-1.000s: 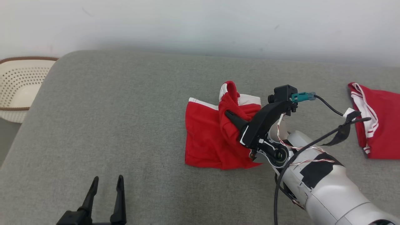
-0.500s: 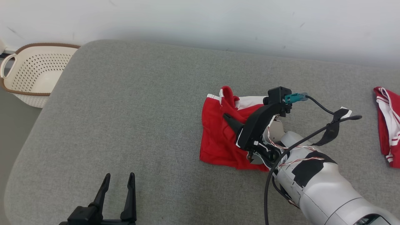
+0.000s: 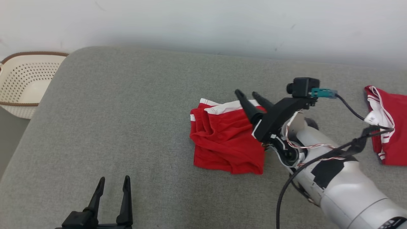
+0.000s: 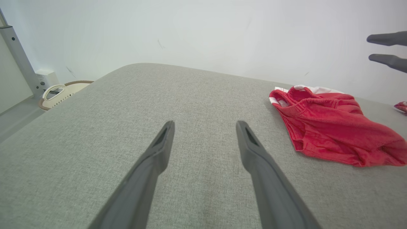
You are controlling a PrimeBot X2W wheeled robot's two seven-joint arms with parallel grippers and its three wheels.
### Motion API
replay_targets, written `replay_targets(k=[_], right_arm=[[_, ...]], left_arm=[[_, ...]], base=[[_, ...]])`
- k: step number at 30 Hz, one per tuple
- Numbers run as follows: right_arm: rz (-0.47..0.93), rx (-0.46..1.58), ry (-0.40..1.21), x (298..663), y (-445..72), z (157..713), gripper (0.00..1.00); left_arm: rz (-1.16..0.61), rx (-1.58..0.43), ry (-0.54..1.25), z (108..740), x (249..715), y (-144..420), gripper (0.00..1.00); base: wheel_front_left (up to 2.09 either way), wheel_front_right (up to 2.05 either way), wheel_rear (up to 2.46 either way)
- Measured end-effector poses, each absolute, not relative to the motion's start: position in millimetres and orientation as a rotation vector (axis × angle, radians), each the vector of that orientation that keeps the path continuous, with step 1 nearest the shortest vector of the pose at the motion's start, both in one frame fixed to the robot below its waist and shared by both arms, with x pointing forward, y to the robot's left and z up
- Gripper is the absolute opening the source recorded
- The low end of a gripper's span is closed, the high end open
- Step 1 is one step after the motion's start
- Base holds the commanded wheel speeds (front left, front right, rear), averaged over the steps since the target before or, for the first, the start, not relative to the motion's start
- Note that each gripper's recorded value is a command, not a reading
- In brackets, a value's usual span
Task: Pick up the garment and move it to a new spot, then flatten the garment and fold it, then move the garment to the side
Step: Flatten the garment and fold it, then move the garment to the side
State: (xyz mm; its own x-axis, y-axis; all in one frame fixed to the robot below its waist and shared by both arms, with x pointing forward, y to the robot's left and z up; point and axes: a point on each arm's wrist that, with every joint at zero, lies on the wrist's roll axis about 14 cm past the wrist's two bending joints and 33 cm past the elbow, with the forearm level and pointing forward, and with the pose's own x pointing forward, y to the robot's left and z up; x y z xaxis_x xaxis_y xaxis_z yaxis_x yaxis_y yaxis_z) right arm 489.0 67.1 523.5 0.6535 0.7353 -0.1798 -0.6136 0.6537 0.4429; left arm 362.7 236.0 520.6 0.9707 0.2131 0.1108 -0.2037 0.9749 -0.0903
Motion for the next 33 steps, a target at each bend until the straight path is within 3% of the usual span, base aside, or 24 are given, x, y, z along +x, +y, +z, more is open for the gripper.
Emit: replay_targets(k=[5,12,33], right_arm=[[0.728,0.272,0.281,500,32,526,1.0],[0.639,0.218,0.31,507,-7,508,1.0],[0.627,0.208,0.643,482,8,420,1.0]], left_arm=[[0.199,-0.071,-0.129,523,364,233,1.0],[0.198,-0.059,-0.135,525,365,232,1.0],[0.232,-0.053,-0.101,514,365,243,1.0]], base=[[0.0,0.0,0.0],[0.0,0.0,0.0],[0.0,0.0,0.0]])
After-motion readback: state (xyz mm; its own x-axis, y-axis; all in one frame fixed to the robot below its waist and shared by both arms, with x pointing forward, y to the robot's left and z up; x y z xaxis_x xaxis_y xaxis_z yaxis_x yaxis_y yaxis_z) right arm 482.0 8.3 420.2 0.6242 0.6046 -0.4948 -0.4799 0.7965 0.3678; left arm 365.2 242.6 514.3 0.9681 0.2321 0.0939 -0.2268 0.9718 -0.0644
